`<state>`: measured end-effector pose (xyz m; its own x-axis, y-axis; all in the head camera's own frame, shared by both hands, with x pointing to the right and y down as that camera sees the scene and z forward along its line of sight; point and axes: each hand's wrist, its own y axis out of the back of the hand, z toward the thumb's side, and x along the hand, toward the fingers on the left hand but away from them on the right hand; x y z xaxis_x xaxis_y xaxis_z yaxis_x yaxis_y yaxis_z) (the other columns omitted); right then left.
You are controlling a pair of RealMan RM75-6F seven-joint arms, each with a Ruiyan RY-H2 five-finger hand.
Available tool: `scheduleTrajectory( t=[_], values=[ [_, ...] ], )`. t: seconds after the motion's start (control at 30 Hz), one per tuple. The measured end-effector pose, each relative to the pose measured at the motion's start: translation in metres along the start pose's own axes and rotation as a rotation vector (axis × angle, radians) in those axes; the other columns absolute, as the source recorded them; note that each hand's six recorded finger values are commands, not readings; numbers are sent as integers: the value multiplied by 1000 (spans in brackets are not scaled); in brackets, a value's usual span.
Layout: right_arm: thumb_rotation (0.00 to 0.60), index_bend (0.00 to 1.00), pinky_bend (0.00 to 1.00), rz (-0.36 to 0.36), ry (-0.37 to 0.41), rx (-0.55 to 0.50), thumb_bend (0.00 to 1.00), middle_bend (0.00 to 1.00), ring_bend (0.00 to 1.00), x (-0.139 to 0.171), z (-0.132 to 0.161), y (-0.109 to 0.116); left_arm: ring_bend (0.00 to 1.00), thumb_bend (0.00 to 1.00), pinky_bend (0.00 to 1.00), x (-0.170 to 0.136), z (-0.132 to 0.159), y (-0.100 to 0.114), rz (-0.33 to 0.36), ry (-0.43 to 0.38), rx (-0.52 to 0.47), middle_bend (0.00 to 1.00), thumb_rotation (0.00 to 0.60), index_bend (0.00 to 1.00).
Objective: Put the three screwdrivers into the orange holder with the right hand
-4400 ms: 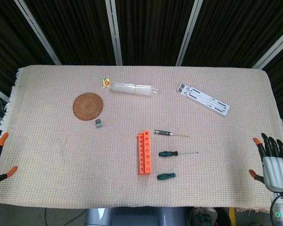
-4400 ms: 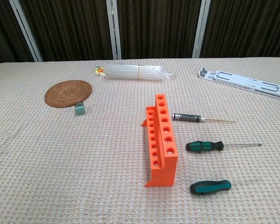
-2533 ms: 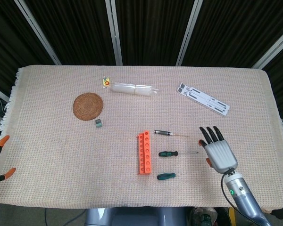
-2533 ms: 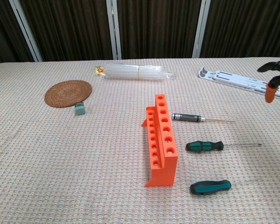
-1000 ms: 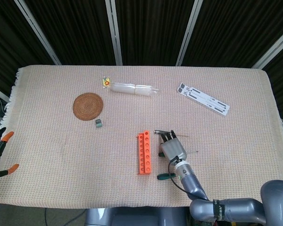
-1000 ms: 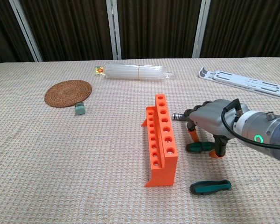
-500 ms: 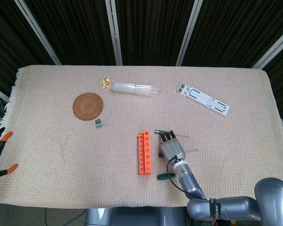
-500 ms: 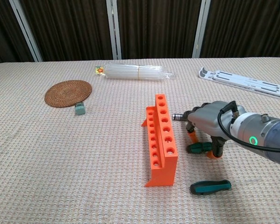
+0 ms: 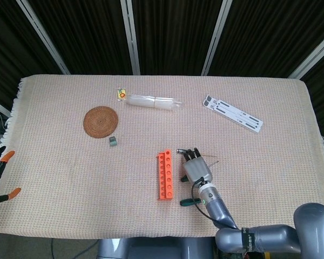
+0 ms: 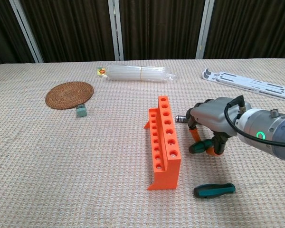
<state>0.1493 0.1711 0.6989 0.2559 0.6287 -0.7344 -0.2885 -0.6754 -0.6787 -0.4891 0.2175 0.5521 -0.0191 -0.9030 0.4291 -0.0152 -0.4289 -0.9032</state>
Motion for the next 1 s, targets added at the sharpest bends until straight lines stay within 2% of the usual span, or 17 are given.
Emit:
scheduleTrajectory(
  t=[0.13, 0.23, 0.43, 0.67, 0.77, 0.87, 1.0],
  values=[
    [600, 577, 0, -20, 10, -92, 358, 124, 0, 3, -3, 9, 0, 19, 0, 0, 0, 0, -1, 0, -2, 0, 600, 116],
    [600, 577, 0, -28, 20, -209, 359, 124, 0, 6, -7, 17, 0, 19, 0, -1, 1, 1, -1, -2, 1, 0, 600, 116],
    [600, 580, 0, -8, 57, -557, 360, 130, 0, 14, -27, 37, 0, 21, 0, -3, 4, 3, 0, -9, 6, 0, 600, 116],
    [600, 593, 0, 45, 125, -1051, 366, 146, 0, 25, -51, 62, 0, 20, 0, -5, 10, 3, -8, -18, 20, 0, 600, 115],
    [600, 593, 0, 70, 165, -1230, 367, 147, 0, 31, -58, 72, 0, 21, 0, -5, 14, 3, -11, -22, 24, 0, 600, 116],
    [600, 593, 0, 97, 213, -1362, 367, 147, 0, 38, -63, 82, 0, 20, 0, -5, 17, 3, -16, -27, 28, 0, 600, 116],
    [600, 594, 0, 119, 267, -1450, 368, 148, 0, 47, -67, 90, 0, 20, 0, -5, 20, 2, -27, -28, 32, 0, 600, 114]
  ],
)
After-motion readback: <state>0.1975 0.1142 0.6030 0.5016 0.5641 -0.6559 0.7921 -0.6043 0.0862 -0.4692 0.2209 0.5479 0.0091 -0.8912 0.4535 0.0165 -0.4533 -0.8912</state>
